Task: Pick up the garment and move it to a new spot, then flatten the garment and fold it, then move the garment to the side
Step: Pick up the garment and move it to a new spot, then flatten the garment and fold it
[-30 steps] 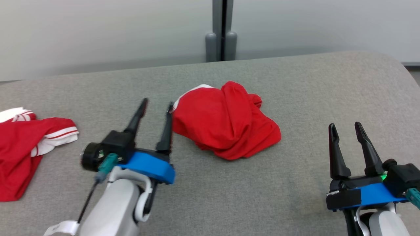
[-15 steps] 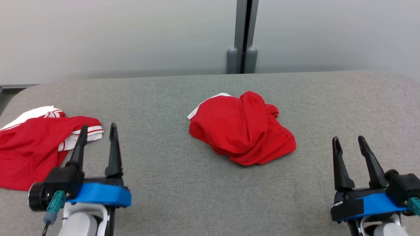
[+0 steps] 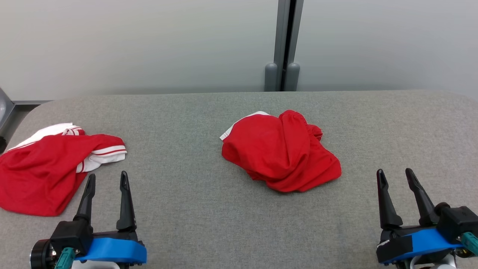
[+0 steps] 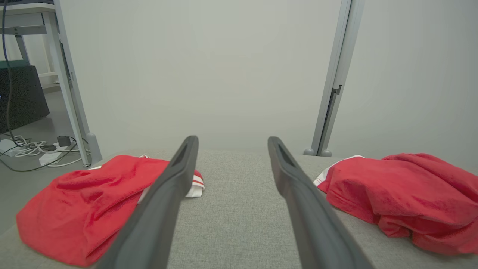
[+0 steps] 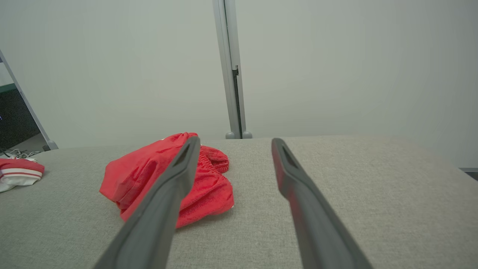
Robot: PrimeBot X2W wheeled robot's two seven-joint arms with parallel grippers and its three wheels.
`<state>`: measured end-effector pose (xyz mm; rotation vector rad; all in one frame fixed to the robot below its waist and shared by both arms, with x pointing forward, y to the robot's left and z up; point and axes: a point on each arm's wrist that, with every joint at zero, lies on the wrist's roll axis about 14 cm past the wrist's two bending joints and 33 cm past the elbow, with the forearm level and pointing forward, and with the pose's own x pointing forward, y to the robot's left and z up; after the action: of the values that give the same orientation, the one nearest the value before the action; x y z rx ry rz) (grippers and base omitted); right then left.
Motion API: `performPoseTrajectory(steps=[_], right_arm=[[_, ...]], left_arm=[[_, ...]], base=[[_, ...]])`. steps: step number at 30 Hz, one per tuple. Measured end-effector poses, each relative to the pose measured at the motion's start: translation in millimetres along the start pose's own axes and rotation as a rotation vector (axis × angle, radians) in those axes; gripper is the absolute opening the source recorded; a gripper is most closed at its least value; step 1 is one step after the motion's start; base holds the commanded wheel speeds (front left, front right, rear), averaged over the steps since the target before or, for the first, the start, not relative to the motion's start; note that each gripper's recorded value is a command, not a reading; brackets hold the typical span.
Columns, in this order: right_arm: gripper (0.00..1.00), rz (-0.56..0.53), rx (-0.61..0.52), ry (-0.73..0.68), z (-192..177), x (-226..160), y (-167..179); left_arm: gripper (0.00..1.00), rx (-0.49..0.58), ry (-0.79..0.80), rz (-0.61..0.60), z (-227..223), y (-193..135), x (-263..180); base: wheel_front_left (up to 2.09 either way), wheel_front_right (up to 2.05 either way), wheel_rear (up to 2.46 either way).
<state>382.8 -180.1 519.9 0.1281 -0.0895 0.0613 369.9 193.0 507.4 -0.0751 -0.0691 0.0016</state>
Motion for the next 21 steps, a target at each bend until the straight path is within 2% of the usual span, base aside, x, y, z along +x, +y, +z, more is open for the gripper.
performPoseTrajectory(steps=[21], right_arm=[[1.00, -0.013, 0.004, 0.028, -7.0, -3.3, -4.1]], left_arm=[[1.00, 0.009, 0.000, -0.017, -2.4, -4.6, 1.8]], base=[[0.00, 0.00, 0.00]])
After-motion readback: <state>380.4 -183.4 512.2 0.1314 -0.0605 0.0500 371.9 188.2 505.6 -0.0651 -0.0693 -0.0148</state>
